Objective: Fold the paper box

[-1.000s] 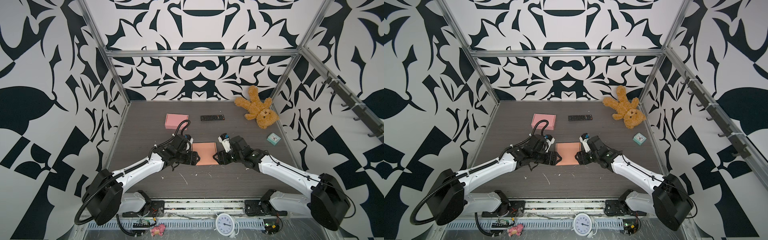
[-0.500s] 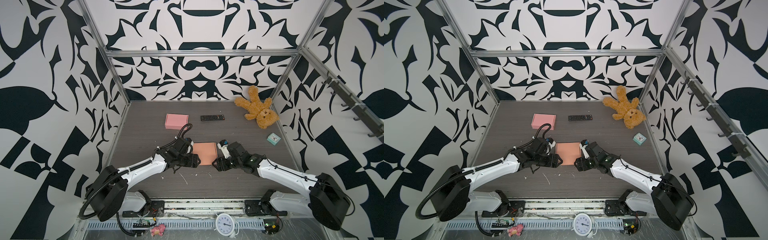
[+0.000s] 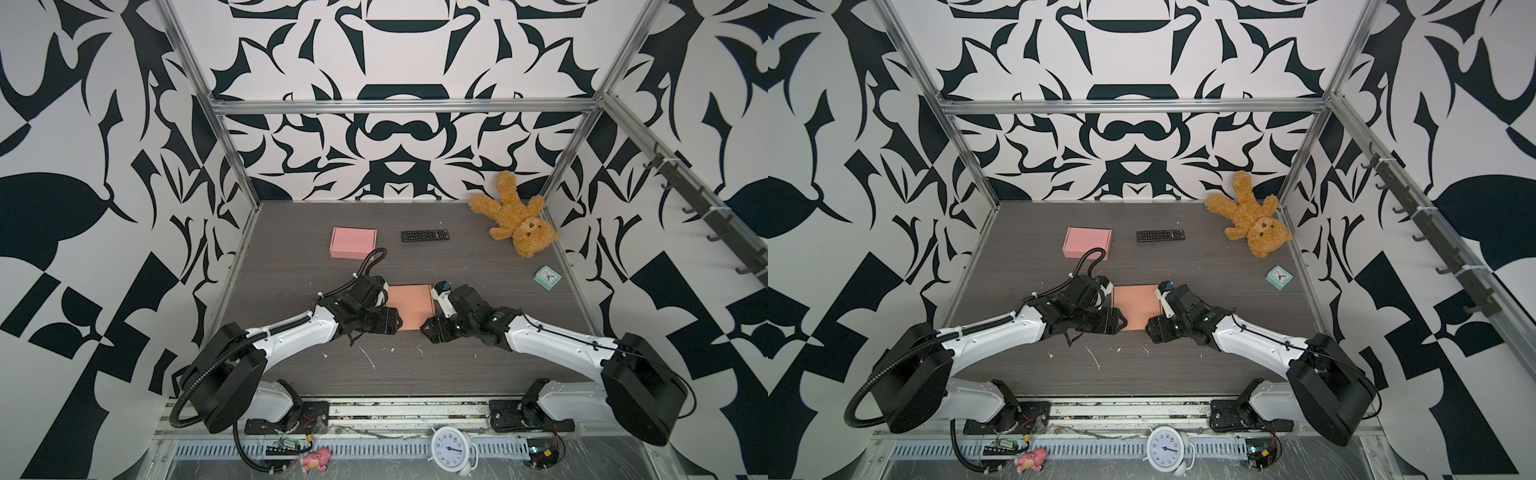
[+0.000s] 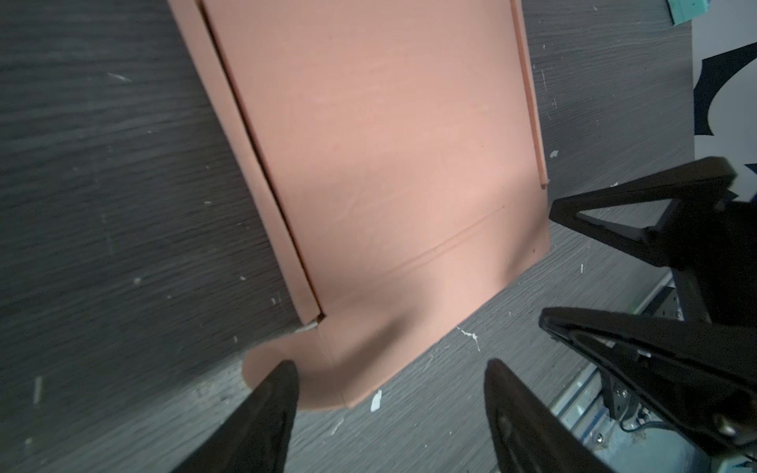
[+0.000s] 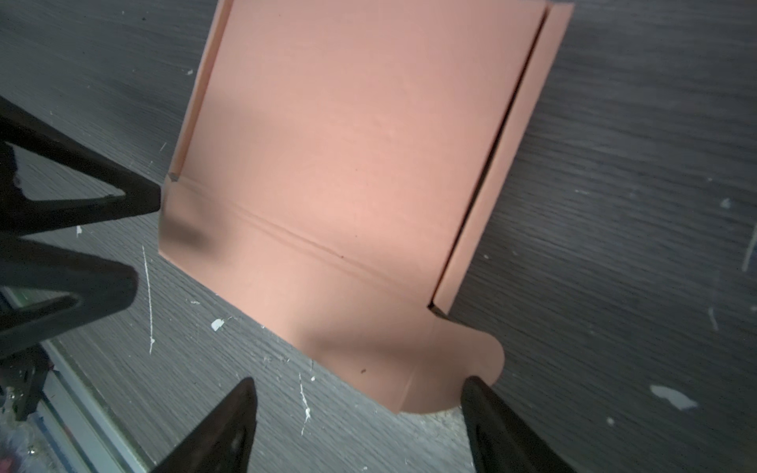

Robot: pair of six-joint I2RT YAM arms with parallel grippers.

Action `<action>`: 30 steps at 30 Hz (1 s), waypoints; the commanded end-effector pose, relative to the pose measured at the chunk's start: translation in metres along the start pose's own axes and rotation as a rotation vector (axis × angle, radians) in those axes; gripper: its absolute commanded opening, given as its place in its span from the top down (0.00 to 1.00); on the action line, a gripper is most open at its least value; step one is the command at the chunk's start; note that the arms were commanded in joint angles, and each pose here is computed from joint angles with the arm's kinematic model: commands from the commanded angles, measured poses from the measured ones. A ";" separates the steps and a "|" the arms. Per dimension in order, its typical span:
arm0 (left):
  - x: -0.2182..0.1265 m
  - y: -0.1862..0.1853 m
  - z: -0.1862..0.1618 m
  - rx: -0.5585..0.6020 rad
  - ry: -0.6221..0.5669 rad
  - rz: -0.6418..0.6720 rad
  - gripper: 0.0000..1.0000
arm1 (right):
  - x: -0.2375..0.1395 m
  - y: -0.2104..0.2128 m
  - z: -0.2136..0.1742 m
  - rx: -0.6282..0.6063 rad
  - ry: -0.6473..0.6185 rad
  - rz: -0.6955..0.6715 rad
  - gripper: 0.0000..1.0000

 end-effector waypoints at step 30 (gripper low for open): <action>0.013 -0.003 -0.001 -0.013 0.022 -0.035 0.26 | 0.009 0.012 0.013 -0.066 -0.003 -0.030 0.19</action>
Point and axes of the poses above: each gripper's point midway between its finger pads, its own x axis out along the fingers, its own y axis along the line the jaws close on, z = x × y, the point moved 8 cm from there along -x, back along the fingers, and after that the axes turned 14 degrees about -x, right-handed, at the moved point
